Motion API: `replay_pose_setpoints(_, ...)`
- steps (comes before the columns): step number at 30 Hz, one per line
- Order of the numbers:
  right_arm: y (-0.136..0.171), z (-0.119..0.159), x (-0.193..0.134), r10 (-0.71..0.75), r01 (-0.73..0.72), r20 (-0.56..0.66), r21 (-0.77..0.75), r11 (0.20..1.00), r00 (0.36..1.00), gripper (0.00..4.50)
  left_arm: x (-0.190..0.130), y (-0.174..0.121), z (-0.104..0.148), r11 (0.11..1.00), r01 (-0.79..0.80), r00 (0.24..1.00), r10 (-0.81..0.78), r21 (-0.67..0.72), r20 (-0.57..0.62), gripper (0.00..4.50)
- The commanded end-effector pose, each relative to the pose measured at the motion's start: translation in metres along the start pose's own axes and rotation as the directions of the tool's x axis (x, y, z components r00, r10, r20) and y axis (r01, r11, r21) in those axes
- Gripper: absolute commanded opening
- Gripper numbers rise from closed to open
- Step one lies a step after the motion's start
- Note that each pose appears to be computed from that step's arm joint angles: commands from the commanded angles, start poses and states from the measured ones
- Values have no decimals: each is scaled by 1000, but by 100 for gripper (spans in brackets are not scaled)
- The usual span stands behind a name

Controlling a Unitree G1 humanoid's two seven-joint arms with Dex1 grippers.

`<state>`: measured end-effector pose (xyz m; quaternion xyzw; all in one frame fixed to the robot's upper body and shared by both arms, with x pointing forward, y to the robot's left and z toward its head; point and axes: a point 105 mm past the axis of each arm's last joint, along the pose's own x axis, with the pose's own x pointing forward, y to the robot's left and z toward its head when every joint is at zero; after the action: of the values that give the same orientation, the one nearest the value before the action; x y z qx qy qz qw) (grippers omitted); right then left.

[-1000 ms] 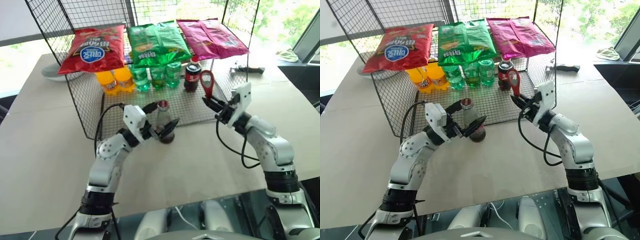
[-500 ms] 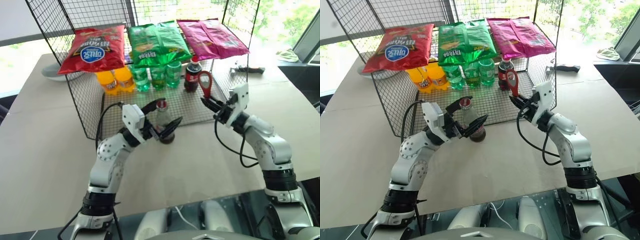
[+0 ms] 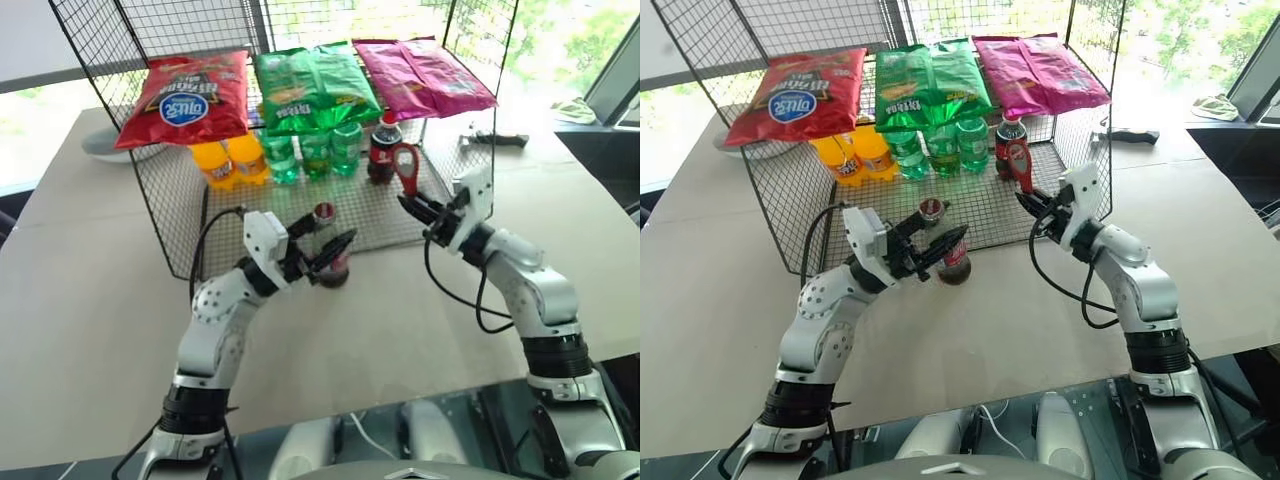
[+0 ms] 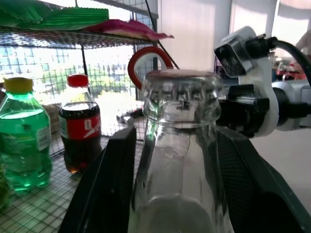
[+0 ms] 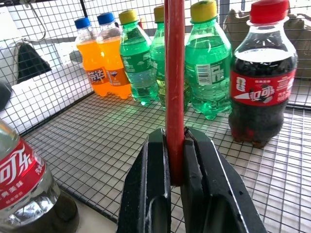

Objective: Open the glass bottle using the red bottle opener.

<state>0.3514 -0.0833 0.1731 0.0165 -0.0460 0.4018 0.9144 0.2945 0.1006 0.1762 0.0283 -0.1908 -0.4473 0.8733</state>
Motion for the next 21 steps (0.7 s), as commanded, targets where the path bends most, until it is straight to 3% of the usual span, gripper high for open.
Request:
replay_pose_setpoints(1, 28, 19, 7, 91, -82, 39, -201, 976, 995, 0, -4, 1, -4, 1000, -8, 999, 9, 22, -34, 202)
replay_pose_setpoints(8, 58, 32, 10, 179, -84, 126, -540, 837, 976, 0, -6, 1, -8, 1000, -13, 999, 14, 21, -46, 202)
replay_pose_setpoints(11, 67, 27, 11, 228, -88, 112, -692, 717, 967, 0, -5, 1, -9, 1000, -9, 999, 10, 18, -49, 202)
replay_pose_setpoints(16, 66, 18, 21, 206, -20, 120, -821, 570, 971, 0, -4, 1, -11, 1000, -6, 998, 7, 16, -54, 202)
replay_pose_setpoints(21, 73, 9, 30, 251, -17, 125, -868, 496, 960, 0, -4, 2, -13, 1000, -6, 998, 7, 20, -62, 202)
